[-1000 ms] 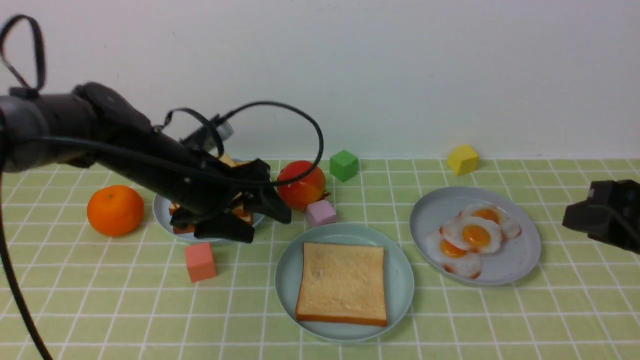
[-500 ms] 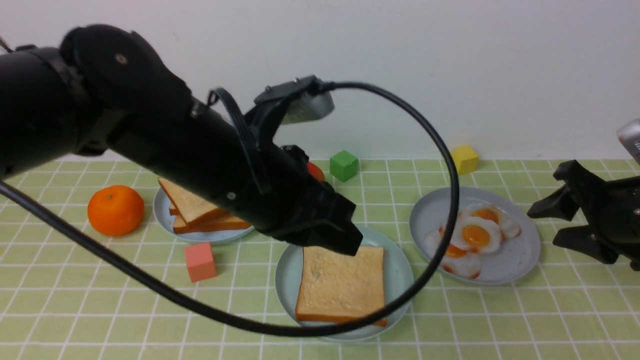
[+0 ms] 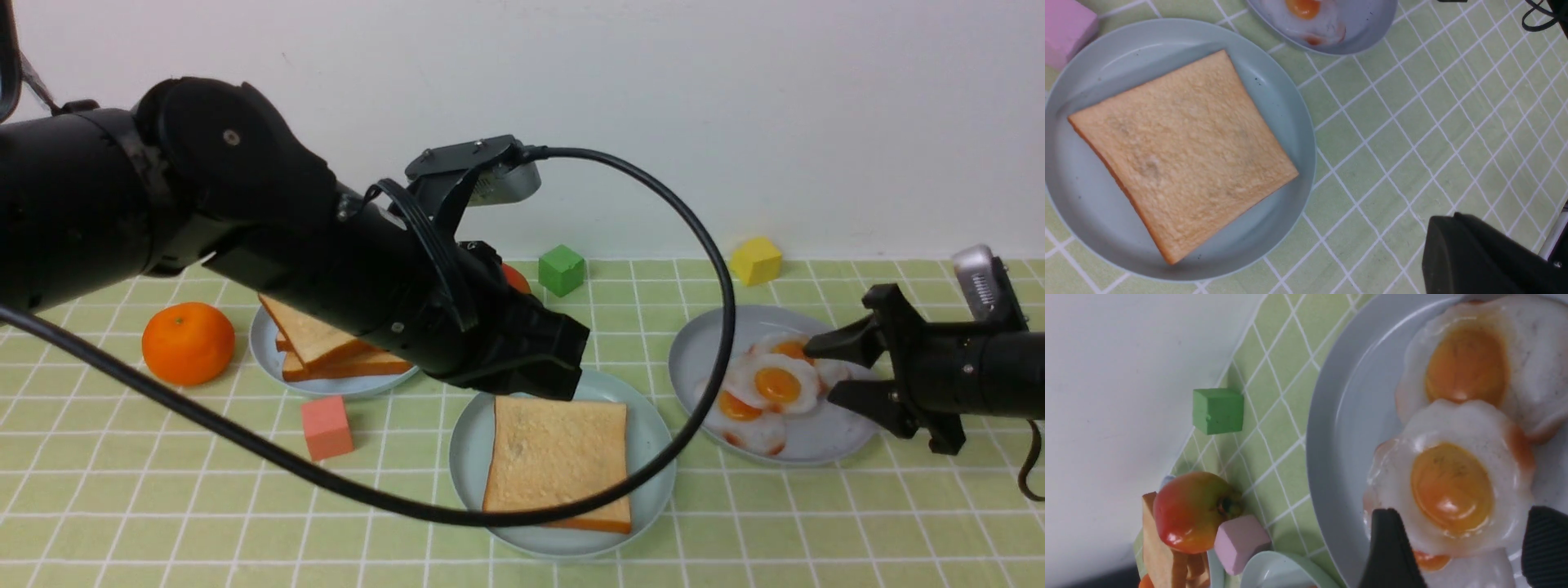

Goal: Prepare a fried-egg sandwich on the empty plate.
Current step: Use the right arm to grab a fried egg

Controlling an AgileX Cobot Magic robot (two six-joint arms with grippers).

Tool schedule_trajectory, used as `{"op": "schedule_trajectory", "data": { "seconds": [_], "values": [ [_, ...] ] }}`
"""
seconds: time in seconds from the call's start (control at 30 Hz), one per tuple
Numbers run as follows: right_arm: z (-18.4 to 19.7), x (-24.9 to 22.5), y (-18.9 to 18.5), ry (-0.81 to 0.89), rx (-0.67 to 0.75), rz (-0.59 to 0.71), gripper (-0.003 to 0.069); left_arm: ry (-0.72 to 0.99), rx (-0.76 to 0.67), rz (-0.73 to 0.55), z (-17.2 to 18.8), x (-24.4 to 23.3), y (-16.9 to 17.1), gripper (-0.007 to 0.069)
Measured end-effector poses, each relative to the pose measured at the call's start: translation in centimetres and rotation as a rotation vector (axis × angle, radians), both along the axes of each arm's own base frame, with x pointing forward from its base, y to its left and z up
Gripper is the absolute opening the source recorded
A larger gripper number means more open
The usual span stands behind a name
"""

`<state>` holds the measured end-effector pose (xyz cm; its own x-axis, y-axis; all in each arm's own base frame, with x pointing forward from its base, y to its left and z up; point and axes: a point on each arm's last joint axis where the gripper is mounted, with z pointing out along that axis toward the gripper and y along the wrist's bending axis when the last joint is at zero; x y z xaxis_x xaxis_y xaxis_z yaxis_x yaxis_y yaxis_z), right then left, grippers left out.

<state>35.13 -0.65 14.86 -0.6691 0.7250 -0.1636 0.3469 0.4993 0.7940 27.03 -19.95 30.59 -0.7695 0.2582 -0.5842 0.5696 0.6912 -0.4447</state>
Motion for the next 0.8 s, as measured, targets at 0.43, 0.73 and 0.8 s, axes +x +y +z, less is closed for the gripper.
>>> {"op": "schedule_trajectory", "data": {
  "seconds": [0.43,0.73,0.8],
  "values": [
    [-1.4,0.2,-0.4,0.039,-0.019,-0.034,0.0436,-0.005,0.035,-0.015,-0.2,-0.1,0.2,-0.0013],
    [-3.9,0.8,0.3,0.082,0.094,0.000,0.0306,0.002,0.043,-0.022,-0.3,-0.1,0.2,-0.0013],
    [-4.1,0.8,0.3,0.087,0.100,0.005,0.0238,0.005,0.048,-0.027,-0.4,-0.2,0.2,-0.0013]
  ]
}}
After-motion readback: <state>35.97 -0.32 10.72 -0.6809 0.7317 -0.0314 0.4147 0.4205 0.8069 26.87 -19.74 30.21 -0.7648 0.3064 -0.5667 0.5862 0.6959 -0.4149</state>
